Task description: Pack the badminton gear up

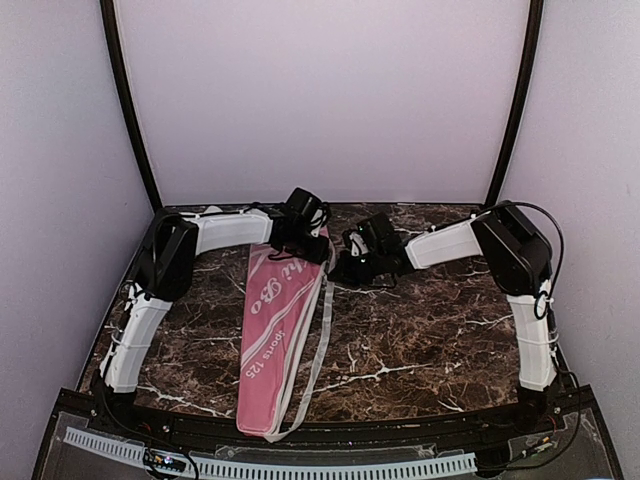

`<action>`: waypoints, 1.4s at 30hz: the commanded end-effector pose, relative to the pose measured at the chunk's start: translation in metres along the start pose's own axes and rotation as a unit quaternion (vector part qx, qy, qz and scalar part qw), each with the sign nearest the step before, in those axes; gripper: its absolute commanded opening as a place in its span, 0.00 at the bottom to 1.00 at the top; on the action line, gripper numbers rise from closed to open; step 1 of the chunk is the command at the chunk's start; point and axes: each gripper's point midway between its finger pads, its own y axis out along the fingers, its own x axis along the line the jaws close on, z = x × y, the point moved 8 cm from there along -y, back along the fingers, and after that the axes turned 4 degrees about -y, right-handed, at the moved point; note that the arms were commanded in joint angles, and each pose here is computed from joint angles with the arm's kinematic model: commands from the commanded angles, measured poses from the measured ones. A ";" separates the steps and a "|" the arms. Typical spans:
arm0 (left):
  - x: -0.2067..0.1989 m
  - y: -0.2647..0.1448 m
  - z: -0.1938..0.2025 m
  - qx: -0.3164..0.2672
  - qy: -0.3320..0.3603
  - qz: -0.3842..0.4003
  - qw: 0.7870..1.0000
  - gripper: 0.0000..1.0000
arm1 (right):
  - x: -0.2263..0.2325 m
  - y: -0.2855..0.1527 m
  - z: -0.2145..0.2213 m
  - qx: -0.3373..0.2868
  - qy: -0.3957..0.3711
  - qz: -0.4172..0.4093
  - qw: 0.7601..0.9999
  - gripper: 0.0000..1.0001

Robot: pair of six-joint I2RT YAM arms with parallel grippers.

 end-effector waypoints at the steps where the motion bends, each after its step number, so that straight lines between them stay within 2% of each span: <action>1: 0.009 0.011 0.009 0.030 0.009 -0.031 0.999 0.35 | 0.003 -0.002 -0.001 -0.009 0.018 -0.026 0.999 0.00; 10: 0.017 0.018 0.006 0.026 -0.010 -0.048 0.998 0.23 | 0.004 -0.007 0.009 -0.001 0.038 -0.048 0.998 0.00; 20: 0.026 0.018 0.003 0.027 -0.022 -0.048 0.998 0.22 | 0.005 -0.010 0.030 0.022 0.032 -0.054 0.998 0.00; 24: 0.023 0.016 0.001 0.024 -0.026 -0.037 0.999 0.22 | 0.015 -0.021 0.028 -0.001 -0.002 -0.074 0.997 0.00; 26: 0.022 0.016 0.001 0.023 -0.028 -0.033 0.999 0.22 | 0.017 -0.026 0.021 -0.016 -0.039 -0.053 0.998 0.00; 30: 0.022 0.015 0.001 0.025 -0.028 -0.030 0.999 0.22 | 0.014 -0.026 0.003 -0.036 -0.111 0.018 0.993 0.12; 36: 0.023 0.016 0.002 0.025 -0.030 -0.031 0.999 0.22 | 0.022 -0.018 -0.014 -0.033 -0.158 0.043 0.986 0.23; 42: 0.022 0.016 0.002 0.023 -0.029 -0.030 0.999 0.22 | 0.022 -0.006 -0.016 -0.018 -0.167 0.064 0.984 0.23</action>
